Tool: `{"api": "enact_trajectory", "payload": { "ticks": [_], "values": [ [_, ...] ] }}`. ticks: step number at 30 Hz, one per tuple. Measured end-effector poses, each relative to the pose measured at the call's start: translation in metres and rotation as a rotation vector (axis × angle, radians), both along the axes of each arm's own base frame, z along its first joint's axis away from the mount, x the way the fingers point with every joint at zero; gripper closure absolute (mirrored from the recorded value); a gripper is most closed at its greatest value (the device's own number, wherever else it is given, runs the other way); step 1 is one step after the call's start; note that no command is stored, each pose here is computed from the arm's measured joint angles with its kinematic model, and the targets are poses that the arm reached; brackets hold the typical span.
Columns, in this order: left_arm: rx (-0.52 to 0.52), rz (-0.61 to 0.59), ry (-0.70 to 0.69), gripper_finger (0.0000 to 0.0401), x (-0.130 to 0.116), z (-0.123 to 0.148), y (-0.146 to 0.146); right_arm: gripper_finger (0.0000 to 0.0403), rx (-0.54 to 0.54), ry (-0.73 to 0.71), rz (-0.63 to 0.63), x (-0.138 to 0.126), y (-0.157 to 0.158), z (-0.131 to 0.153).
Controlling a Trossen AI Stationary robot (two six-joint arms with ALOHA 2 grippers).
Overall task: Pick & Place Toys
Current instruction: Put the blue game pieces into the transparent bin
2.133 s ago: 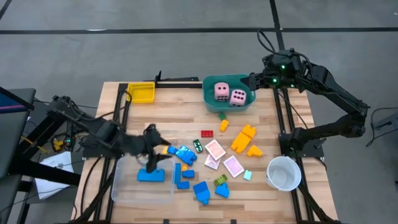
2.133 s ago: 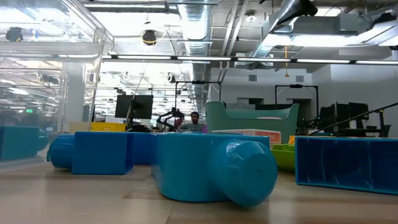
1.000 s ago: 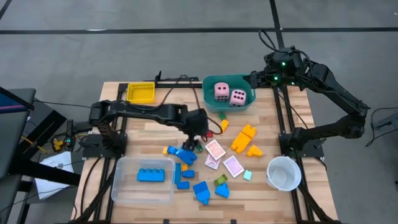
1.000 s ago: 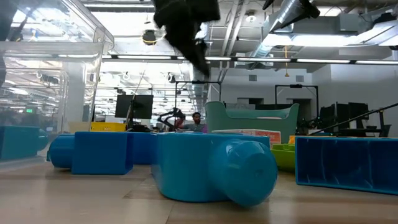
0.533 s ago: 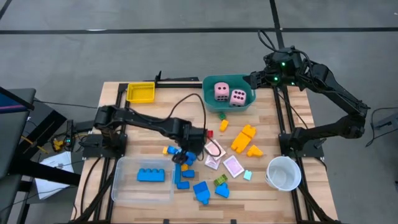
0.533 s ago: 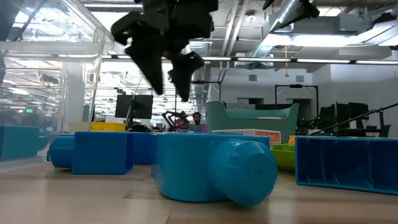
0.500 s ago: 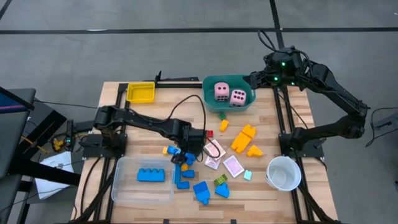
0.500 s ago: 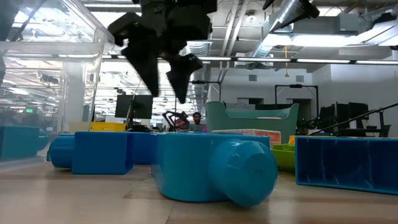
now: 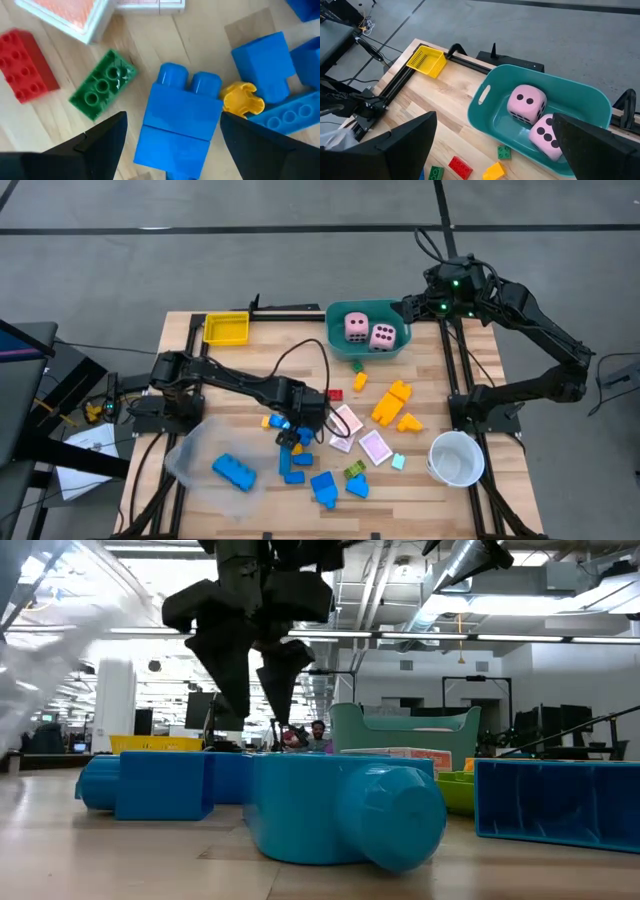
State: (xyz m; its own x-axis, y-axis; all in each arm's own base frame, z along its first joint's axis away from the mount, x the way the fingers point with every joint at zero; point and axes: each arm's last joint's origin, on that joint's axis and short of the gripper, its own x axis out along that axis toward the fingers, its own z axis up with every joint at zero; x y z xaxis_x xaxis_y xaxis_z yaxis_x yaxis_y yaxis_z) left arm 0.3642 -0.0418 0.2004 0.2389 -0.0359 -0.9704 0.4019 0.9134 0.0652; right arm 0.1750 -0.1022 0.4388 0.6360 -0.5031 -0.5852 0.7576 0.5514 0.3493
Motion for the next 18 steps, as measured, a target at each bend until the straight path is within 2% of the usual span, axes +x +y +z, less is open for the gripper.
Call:
{"api": "enact_trajectory", "payload": {
  "ticks": [10,14,18],
  "values": [
    [0.013,0.049,-0.116,0.0086,-0.007,0.031,0.006,0.0017,0.0,0.0,0.0,0.0,0.0,0.0],
    [0.009,0.055,-0.119,0.0086,-0.006,0.032,0.01,0.0017,-0.007,0.006,0.006,0.0,0.0,0.0],
    [0.015,0.008,-0.128,0.0082,-0.001,0.025,0.01,0.0017,-0.01,0.008,0.009,0.0,0.0,0.0]
  ]
}}
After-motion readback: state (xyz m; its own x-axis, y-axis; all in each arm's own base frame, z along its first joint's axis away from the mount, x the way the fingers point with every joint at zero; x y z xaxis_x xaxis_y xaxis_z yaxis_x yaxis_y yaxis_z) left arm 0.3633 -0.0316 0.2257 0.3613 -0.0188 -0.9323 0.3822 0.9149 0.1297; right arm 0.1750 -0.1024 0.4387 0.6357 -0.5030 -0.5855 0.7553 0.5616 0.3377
